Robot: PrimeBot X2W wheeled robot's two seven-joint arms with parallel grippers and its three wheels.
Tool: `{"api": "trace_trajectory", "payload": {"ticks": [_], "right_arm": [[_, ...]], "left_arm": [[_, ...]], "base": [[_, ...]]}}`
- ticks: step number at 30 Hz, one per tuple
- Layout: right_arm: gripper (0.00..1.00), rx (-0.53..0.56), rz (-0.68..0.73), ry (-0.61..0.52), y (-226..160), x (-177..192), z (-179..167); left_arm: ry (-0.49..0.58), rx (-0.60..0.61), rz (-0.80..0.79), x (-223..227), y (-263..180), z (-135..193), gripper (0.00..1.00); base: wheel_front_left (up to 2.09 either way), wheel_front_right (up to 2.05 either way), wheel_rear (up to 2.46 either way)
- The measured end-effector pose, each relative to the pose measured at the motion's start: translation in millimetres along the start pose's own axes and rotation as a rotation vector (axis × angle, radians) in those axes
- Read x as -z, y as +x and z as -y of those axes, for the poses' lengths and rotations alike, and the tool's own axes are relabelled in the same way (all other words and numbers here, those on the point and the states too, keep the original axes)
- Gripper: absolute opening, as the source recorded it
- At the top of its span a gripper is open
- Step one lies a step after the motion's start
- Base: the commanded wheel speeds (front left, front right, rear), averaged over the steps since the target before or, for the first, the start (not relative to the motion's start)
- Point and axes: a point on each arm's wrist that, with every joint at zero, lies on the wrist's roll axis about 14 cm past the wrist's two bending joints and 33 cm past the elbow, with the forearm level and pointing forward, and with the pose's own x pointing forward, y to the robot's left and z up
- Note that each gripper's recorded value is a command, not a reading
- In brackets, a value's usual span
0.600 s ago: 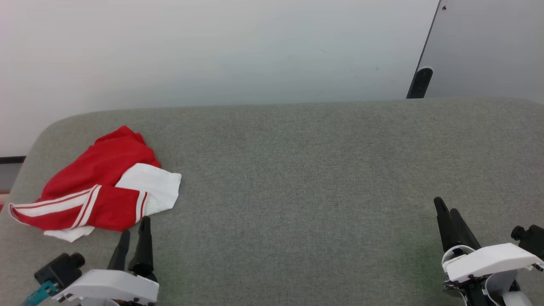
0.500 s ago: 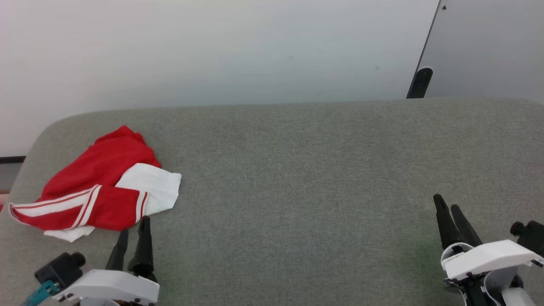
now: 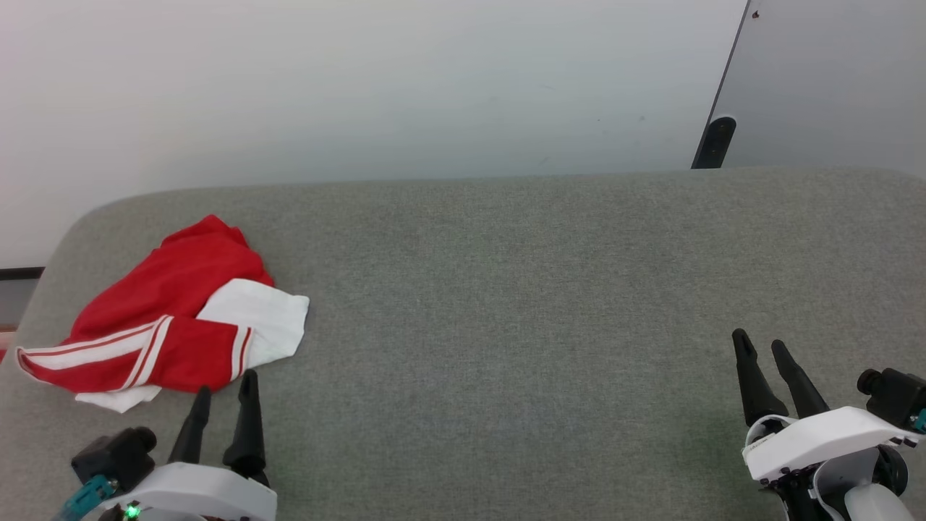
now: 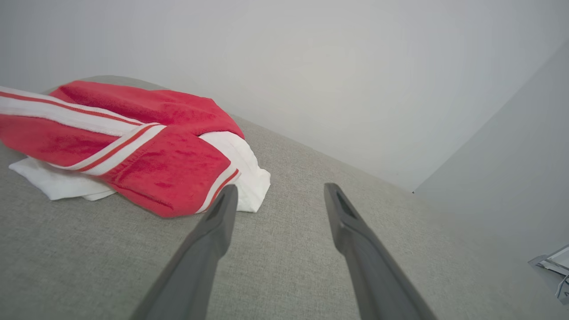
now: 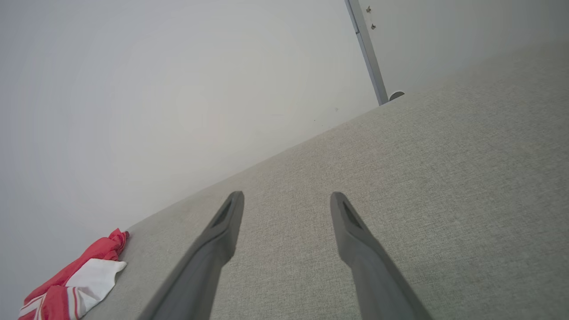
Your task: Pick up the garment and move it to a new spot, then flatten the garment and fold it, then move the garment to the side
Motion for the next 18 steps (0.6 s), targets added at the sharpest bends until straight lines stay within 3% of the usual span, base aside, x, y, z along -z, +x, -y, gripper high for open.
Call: {"api": "trace_trajectory", "payload": {"ticks": [18], "right_arm": [[1.0, -0.019, 0.024, -0.154, 3.4, -4.5, -1.8]], "left_arm": [[0.185, 0.035, 0.041, -7.5, -2.0, 3.8, 1.0]], "base": [[0.0, 0.0, 0.0]]}}
